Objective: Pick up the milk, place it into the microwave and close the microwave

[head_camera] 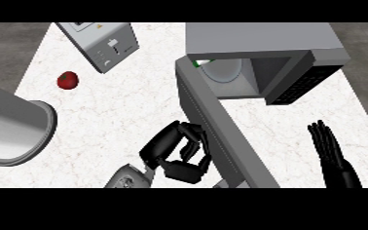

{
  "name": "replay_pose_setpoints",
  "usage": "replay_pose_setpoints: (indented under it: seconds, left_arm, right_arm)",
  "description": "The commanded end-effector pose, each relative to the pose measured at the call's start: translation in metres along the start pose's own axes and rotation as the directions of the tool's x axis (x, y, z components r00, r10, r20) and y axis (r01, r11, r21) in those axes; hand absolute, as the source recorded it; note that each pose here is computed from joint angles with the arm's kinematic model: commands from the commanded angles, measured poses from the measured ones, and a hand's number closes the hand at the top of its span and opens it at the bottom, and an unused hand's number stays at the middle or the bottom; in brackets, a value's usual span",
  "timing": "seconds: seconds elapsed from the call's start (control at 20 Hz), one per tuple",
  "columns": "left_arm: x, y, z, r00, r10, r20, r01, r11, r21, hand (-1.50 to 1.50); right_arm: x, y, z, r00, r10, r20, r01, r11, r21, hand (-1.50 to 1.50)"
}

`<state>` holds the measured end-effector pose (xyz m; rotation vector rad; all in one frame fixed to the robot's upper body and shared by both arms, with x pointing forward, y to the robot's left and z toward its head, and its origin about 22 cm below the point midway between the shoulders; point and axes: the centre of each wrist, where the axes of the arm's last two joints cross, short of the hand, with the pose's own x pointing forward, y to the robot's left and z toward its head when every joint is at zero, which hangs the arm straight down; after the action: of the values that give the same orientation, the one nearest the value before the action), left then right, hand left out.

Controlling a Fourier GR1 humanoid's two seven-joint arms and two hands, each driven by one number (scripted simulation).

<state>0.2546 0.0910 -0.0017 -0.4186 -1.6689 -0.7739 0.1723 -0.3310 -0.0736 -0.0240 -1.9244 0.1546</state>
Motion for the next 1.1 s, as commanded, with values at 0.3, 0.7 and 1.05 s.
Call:
replay_pose_setpoints:
  seconds: [0.3,0.7,1.05]
  left_arm:
    - [-0.050,-0.038,-0.025,0.997,-0.050,0.052,0.044,0.993,0.107,1.50]
    - [-0.049,-0.049,-0.041,1.000,-0.030,-0.010,0.031,0.996,0.085,1.50]
    - [-0.024,-0.055,-0.055,0.993,0.056,0.108,-0.076,0.979,0.190,1.50]
  right_arm:
    - [0.060,-0.024,-0.001,0.987,-0.110,0.114,0.101,0.991,0.084,-1.50]
    - [0.102,-0.015,-0.020,0.976,-0.151,0.155,0.126,0.979,0.158,-1.50]
    - [0.119,-0.006,-0.032,0.972,-0.184,0.142,0.144,0.956,0.256,-1.50]
